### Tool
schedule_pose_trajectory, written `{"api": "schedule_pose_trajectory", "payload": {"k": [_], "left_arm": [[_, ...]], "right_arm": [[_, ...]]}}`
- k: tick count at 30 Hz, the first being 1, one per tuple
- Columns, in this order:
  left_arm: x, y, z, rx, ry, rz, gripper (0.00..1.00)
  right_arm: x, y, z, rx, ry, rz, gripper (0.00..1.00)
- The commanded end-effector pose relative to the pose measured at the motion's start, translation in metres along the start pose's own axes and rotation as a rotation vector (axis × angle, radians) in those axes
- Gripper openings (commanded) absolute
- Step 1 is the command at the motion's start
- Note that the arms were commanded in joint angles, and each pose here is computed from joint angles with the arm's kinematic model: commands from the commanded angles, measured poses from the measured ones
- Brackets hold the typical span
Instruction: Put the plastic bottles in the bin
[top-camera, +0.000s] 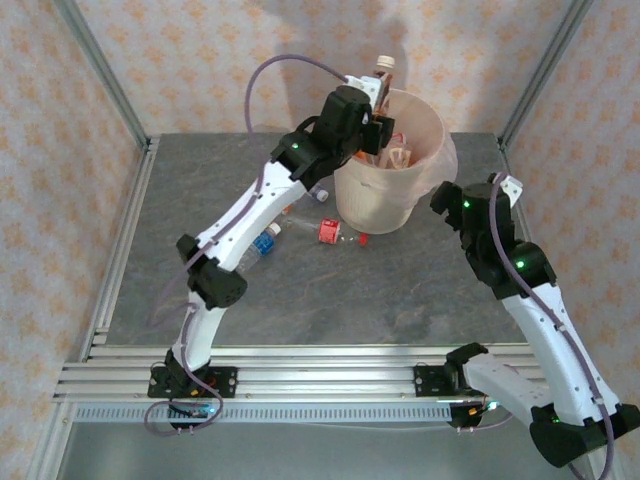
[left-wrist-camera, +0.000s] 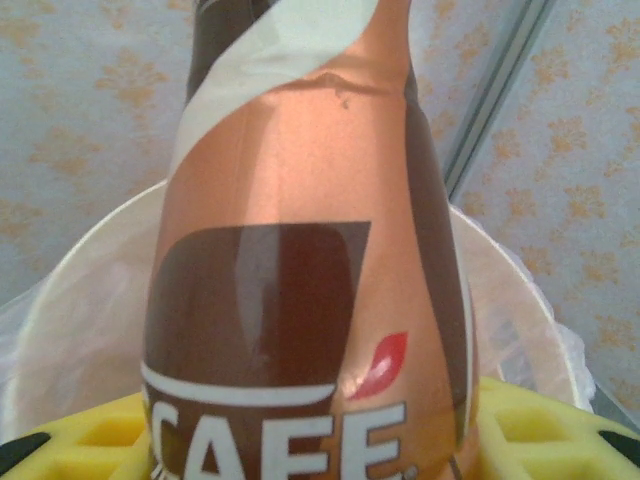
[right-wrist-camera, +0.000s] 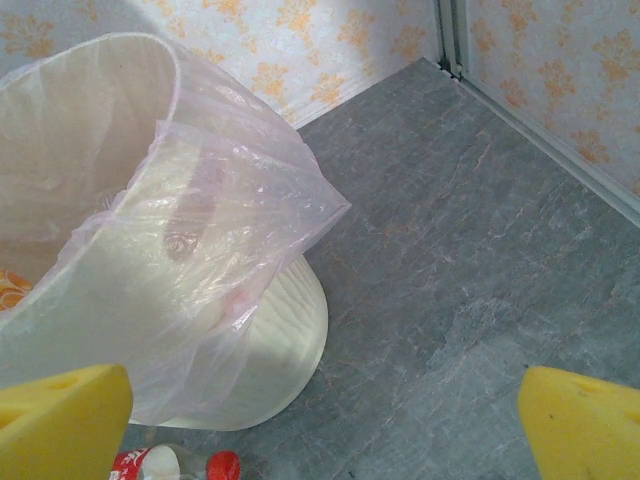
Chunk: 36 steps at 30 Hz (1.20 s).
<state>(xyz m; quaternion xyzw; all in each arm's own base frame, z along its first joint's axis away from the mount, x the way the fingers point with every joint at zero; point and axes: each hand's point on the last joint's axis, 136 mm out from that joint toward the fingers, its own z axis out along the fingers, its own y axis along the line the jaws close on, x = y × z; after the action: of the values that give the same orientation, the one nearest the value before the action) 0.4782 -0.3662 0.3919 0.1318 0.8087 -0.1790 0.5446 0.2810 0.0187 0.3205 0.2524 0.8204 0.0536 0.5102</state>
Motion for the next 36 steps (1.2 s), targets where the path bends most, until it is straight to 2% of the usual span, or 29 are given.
{"api": "schedule_pose_trajectory", "payload": {"k": [1,12,17,23,29,36], "left_arm": [[-0.014,-0.01,-0.002,0.049,-0.032,0.02,0.44],[0.016,-0.023,0.044,0.099,-0.008,0.042,0.53],[0.031,-0.025,0.056,0.116,0.024,0.05,0.61],[0.042,-0.028,0.064,0.138,0.05,0.04,0.65],[0.046,-0.031,0.069,0.153,0.055,0.027,0.81],[0.032,-0.028,0.061,0.135,0.024,0.023,0.82]], "right_arm": [[-0.006,-0.003,-0.007,0.003,-0.028,0.012,0.99],[-0.006,-0.007,-0.011,0.0,-0.04,0.028,0.99],[-0.007,-0.006,-0.01,0.002,-0.041,0.027,0.99],[-0.007,-0.006,-0.009,0.008,-0.042,0.02,0.99],[-0.007,-0.007,-0.008,0.019,-0.042,0.014,0.99],[-0.009,-0.007,-0.01,0.016,-0.046,0.01,0.99]]}}
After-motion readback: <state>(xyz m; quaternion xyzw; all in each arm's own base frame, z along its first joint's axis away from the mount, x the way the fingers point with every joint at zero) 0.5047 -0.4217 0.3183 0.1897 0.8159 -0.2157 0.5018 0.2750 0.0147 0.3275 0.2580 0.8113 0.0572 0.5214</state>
